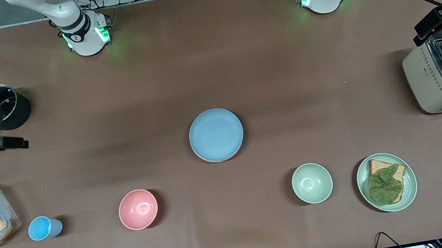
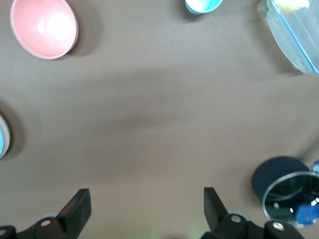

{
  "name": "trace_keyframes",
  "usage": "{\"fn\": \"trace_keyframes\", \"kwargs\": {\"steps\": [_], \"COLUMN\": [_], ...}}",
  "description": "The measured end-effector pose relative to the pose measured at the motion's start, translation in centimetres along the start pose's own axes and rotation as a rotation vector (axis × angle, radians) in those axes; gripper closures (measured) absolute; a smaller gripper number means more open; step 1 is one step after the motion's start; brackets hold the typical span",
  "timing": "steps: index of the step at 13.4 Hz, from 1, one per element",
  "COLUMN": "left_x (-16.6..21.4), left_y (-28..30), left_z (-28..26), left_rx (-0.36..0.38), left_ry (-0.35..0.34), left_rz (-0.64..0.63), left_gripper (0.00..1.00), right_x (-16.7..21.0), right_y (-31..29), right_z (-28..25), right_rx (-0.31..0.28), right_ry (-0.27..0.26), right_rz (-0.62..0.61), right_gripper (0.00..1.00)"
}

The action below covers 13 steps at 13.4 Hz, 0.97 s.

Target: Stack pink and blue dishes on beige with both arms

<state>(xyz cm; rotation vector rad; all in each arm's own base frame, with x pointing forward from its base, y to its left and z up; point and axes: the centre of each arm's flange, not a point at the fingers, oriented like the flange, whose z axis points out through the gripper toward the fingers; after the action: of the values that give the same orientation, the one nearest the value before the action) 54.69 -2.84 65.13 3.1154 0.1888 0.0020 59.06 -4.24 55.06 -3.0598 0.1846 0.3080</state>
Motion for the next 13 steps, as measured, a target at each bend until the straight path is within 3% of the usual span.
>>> {"fn": "trace_keyframes", "kwargs": {"steps": [4, 13], "left_x": [-0.1, -0.3], "left_y": [0.0, -0.3], "left_z": [-0.3, -0.2], "left_rx": [-0.001, 0.001], "left_ry": [0.007, -0.009], "left_rz": [0.000, -0.004], "left_gripper": [0.00, 0.00], "right_x": [-2.7, -2.8], "right_y": [-0.4, -1.8], "right_z": [-3.4, -4.0], "right_rx": [-0.037, -0.049], "right_ry": [0.059, 0.083], "right_rz": [-0.015, -0.037], "right_gripper": [0.00, 0.00]}}
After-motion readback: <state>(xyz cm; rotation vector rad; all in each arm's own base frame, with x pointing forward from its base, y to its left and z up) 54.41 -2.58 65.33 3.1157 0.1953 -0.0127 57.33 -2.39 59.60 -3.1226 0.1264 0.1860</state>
